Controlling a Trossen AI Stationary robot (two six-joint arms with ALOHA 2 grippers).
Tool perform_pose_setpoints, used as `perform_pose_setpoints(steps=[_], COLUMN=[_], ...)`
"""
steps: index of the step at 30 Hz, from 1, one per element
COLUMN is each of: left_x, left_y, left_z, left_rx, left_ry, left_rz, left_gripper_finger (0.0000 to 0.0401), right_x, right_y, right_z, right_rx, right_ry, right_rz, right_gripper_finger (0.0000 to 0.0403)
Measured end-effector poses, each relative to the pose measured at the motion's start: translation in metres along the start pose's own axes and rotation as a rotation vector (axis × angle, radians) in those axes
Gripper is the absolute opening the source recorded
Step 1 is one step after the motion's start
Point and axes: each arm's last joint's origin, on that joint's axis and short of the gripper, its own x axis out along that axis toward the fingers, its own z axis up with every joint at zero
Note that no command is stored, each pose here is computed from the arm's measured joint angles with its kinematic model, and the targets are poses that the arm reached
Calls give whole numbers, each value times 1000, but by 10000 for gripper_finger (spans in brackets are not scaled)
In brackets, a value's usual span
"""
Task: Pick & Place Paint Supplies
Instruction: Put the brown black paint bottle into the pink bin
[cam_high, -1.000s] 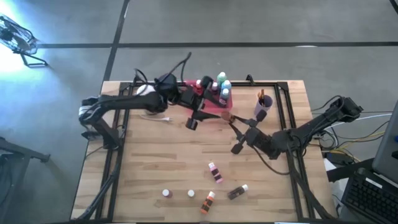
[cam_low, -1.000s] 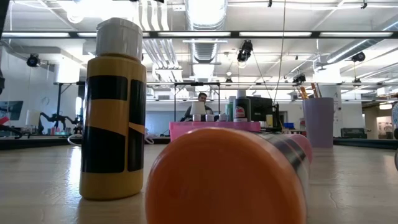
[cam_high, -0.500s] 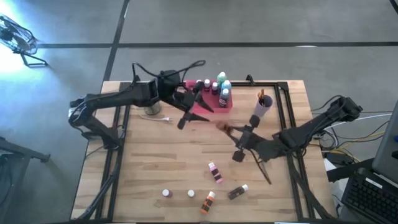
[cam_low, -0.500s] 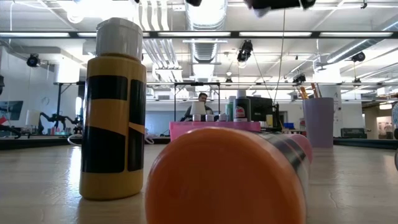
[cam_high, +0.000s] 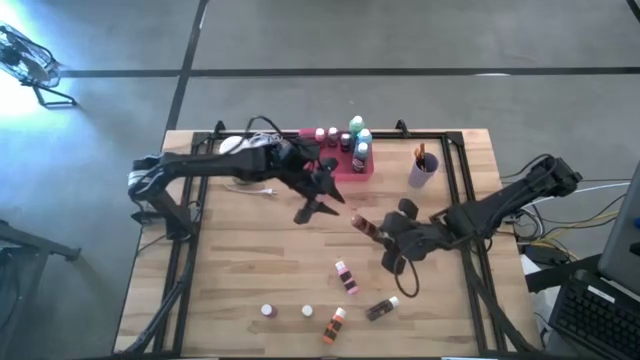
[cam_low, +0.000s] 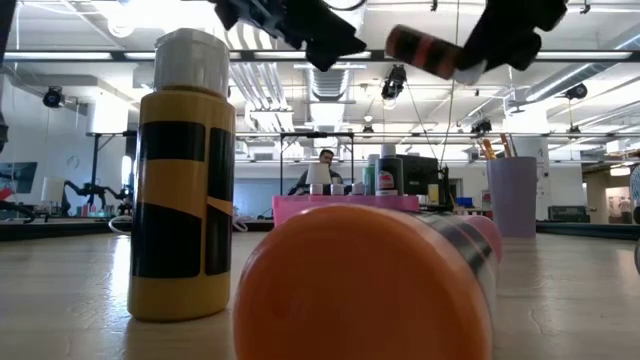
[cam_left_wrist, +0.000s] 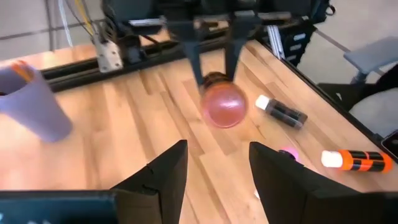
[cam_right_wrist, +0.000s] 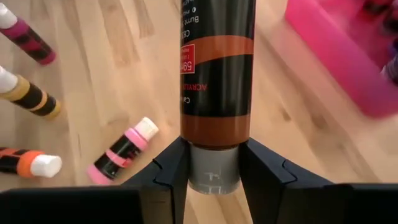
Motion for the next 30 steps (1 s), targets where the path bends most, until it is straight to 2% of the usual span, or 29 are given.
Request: perform_pose_setpoints(steps=[7, 13, 17, 21, 25, 30], left_x=[34, 50, 68, 82, 87, 86], left_y=[0, 5, 0, -12, -17, -14], left_z=[-16, -31, -36, -37, -28, -15], left_rx=[-33, -74, -13, 103, 198, 210], left_ry=[53, 103, 101, 111, 117, 58], left_rz=[-34, -45, -72, -84, 15, 85], left_gripper_finger=[185, 248, 285, 295, 292, 292], right_x=[3, 2, 4, 6, 7, 7], right_y=[-6, -7, -10, -13, -14, -13], right_z=[-11, -16, -14, -12, -11, -10], right_rx=[47, 100, 117, 108, 91, 91], right_ry=[124, 221, 230, 227, 226, 217], right_rz=[-4, 34, 33, 25, 25, 35], right_gripper_finger=[119, 109, 116, 118, 110, 116])
